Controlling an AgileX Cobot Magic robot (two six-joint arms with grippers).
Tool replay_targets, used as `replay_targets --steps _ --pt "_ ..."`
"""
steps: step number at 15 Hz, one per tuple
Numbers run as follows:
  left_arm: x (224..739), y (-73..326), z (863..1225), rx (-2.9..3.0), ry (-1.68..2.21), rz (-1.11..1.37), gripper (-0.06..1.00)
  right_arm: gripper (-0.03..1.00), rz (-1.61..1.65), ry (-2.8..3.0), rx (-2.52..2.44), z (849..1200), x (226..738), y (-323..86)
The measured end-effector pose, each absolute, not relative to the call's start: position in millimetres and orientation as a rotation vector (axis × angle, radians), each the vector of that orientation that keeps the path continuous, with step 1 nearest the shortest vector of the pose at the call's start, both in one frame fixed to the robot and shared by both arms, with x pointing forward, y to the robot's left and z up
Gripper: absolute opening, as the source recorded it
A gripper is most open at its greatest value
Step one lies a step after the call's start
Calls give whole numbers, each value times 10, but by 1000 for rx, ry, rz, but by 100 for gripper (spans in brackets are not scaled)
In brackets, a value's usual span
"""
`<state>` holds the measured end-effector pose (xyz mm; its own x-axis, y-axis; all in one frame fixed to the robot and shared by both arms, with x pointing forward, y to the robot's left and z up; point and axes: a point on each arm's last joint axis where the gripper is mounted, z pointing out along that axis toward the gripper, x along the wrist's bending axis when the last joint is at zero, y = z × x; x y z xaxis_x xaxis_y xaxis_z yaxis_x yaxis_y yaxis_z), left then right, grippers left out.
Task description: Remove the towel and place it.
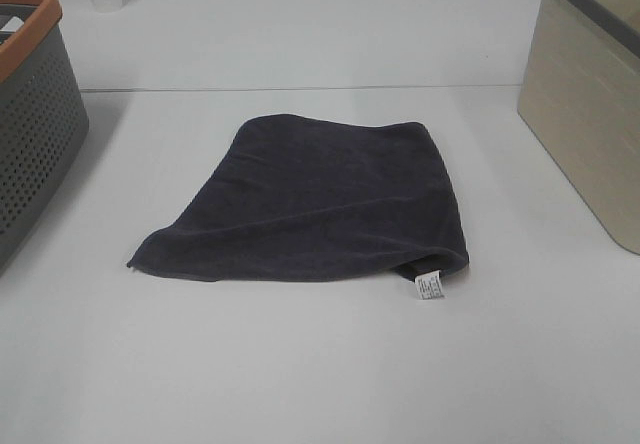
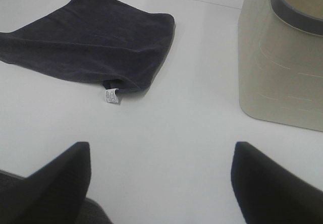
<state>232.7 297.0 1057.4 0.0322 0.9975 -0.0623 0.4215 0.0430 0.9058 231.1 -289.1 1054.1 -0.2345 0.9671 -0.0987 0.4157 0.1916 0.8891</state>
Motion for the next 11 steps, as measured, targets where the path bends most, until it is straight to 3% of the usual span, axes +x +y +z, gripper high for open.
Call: replay_targets --steps 11 --pt "2327 2971 10573 1500 1507 900 88 76 996 1766 1304 10541 2311 -2891"
